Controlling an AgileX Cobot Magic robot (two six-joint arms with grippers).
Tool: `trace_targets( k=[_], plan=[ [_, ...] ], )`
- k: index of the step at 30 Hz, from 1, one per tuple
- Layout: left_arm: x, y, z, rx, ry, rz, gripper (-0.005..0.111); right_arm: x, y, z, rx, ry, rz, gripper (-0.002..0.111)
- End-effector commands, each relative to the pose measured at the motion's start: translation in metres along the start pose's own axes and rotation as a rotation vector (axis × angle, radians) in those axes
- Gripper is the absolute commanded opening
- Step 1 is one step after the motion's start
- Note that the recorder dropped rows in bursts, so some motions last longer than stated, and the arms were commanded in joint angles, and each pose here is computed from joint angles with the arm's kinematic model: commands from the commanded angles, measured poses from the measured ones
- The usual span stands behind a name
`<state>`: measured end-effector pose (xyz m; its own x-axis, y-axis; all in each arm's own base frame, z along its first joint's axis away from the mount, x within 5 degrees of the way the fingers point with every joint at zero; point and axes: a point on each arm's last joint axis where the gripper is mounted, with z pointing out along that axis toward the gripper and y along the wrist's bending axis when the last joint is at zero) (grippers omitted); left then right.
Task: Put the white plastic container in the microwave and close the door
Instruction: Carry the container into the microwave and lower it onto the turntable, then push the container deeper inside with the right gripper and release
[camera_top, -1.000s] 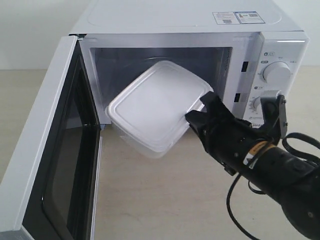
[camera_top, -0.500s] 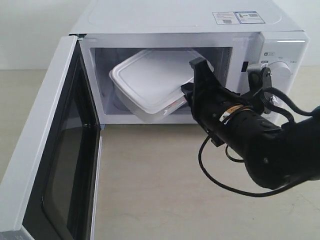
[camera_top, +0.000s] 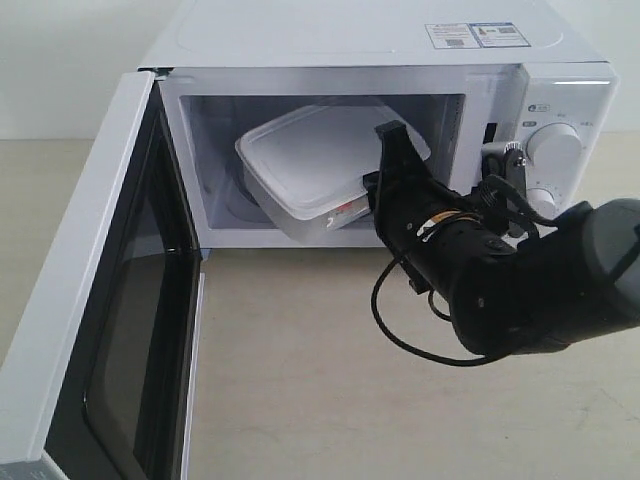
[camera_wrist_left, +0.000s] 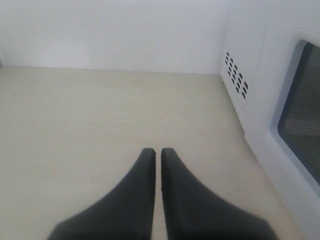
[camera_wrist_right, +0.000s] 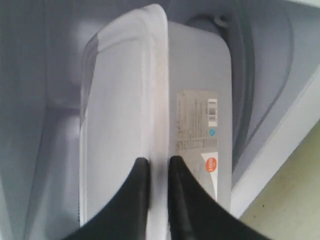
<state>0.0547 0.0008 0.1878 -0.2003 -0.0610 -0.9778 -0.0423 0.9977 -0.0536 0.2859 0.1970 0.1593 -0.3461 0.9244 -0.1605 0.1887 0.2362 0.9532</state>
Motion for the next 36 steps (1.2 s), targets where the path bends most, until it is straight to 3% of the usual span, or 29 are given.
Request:
trace_targets(
  k=[1, 8, 10, 15, 24, 29, 34, 36],
  plan=[
    [0.001, 0.000, 0.000, 0.003, 0.000, -0.005, 0.004, 0.001, 0.008, 0.010, -0.049, -0.029, -0.006, 0.000],
    [0.001, 0.000, 0.000, 0.003, 0.000, -0.005, 0.004, 0.002, 0.014, 0.021, -0.049, -0.064, -0.026, 0.000],
    [0.001, 0.000, 0.000, 0.003, 0.000, -0.005, 0.004, 0.001, 0.015, 0.021, -0.053, -0.073, -0.036, 0.006],
    [0.001, 0.000, 0.000, 0.003, 0.000, -0.005, 0.004, 0.000, 0.017, 0.022, -0.053, -0.091, -0.040, 0.033],
    [0.001, 0.000, 0.000, 0.003, 0.000, -0.005, 0.004, 0.008, 0.016, 0.023, -0.037, -0.004, -0.096, 0.034],
    [0.001, 0.000, 0.000, 0.003, 0.000, -0.005, 0.004, 0.020, 0.010, 0.017, -0.081, 0.134, -0.318, 0.027],
    [0.001, 0.000, 0.000, 0.003, 0.000, -0.005, 0.004, 0.022, -0.007, 0.008, -0.087, 0.181, -0.810, 0.000],
    [0.001, 0.000, 0.000, 0.003, 0.000, -0.005, 0.004, 0.021, -0.011, 0.005, -0.095, 0.183, -1.036, 0.000]
  ],
)
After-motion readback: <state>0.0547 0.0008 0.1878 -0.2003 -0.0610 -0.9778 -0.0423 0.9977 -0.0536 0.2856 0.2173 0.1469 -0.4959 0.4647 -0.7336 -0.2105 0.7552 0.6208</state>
